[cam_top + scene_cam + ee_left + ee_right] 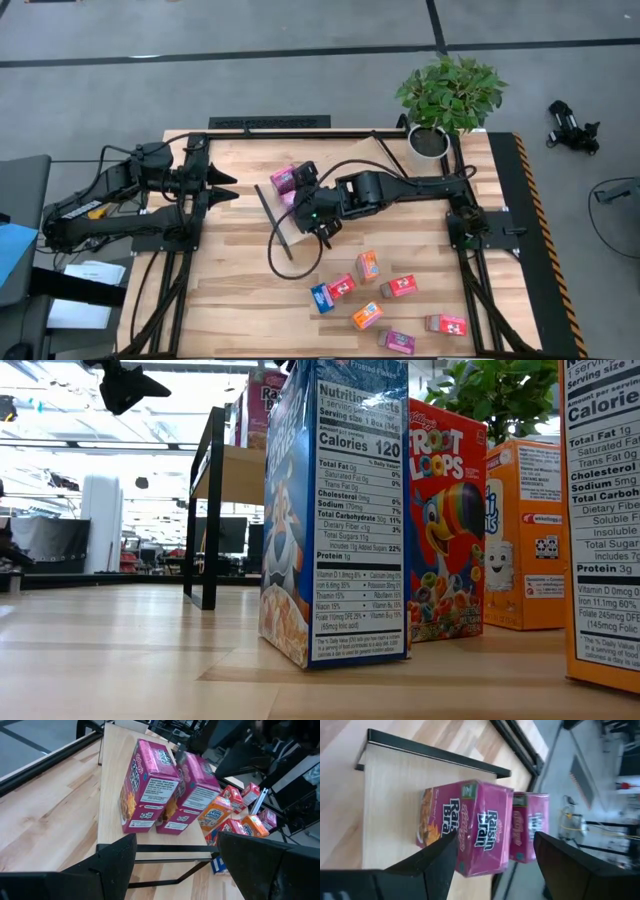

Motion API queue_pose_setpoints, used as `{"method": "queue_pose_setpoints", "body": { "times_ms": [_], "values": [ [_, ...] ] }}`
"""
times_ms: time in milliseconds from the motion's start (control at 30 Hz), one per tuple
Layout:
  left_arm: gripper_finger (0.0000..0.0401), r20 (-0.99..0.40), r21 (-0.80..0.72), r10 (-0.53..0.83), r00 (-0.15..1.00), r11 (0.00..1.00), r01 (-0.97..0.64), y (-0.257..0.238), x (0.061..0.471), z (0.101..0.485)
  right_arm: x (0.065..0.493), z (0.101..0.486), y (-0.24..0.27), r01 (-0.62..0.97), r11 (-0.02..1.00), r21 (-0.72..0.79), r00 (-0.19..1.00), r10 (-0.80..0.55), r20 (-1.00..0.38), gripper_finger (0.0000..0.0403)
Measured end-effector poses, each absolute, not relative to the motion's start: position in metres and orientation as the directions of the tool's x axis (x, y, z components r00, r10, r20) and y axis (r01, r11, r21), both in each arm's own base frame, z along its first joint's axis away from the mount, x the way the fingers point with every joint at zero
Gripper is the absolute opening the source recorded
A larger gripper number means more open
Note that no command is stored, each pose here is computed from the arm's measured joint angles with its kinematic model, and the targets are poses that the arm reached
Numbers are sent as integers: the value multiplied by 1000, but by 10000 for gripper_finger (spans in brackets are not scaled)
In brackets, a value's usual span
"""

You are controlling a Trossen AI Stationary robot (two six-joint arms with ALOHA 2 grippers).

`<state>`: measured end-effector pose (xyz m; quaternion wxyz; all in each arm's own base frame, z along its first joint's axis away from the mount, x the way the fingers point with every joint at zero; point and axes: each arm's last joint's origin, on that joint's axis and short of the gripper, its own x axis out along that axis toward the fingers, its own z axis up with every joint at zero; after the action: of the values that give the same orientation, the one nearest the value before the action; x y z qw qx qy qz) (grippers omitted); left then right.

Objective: Stack cereal on shelf
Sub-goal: Put the top purple cereal box aligned with the other purple cereal box on the shelf, then put the purple cereal box aligned with the other other purple cereal boxes on the shelf

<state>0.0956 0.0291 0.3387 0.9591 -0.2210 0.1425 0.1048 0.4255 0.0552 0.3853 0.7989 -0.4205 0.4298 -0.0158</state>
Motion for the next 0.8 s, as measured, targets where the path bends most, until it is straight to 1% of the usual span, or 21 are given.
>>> {"method": "queue_pose_setpoints", "body": {
  "times_ms": [133,200,300,367,433,500,567,600,667,733,800],
  "values": [
    [268,-320,-394,138,937,880,-264,29,96,339,419,393,68,-308,612,-728,646,-428,-633,286],
    [268,-320,-394,138,937,880,-264,29,96,339,416,395,75,-289,625,-725,656,-423,-626,286],
    [268,-320,-394,138,937,880,-265,29,96,339,406,393,87,-286,656,-699,620,-429,-657,286],
    [268,-322,-395,138,937,880,-265,29,95,338,396,394,94,-284,706,-648,600,-397,-695,286],
    [268,-326,-394,137,935,880,-266,29,95,338,381,399,103,-251,782,-571,576,-354,-737,286],
    [268,-333,-393,136,933,880,-268,29,95,337,368,398,113,-215,856,-470,525,-304,-795,286],
    [268,-343,-393,135,930,878,-272,29,95,336,356,396,124,-169,909,-381,469,-265,-842,286],
    [268,-348,-393,134,928,878,-275,29,95,336,350,394,130,-152,924,-351,442,-254,-861,286],
    [268,-349,-393,134,927,877,-275,29,95,336,342,392,146,-143,941,-308,435,-220,-873,286],
    [268,-350,-393,134,927,877,-275,29,95,336,334,390,165,-173,950,-261,436,-164,-885,286],
    [268,-349,-393,134,927,877,-275,29,95,336,329,387,180,-191,950,-247,431,-145,-891,286]
  ]
}}
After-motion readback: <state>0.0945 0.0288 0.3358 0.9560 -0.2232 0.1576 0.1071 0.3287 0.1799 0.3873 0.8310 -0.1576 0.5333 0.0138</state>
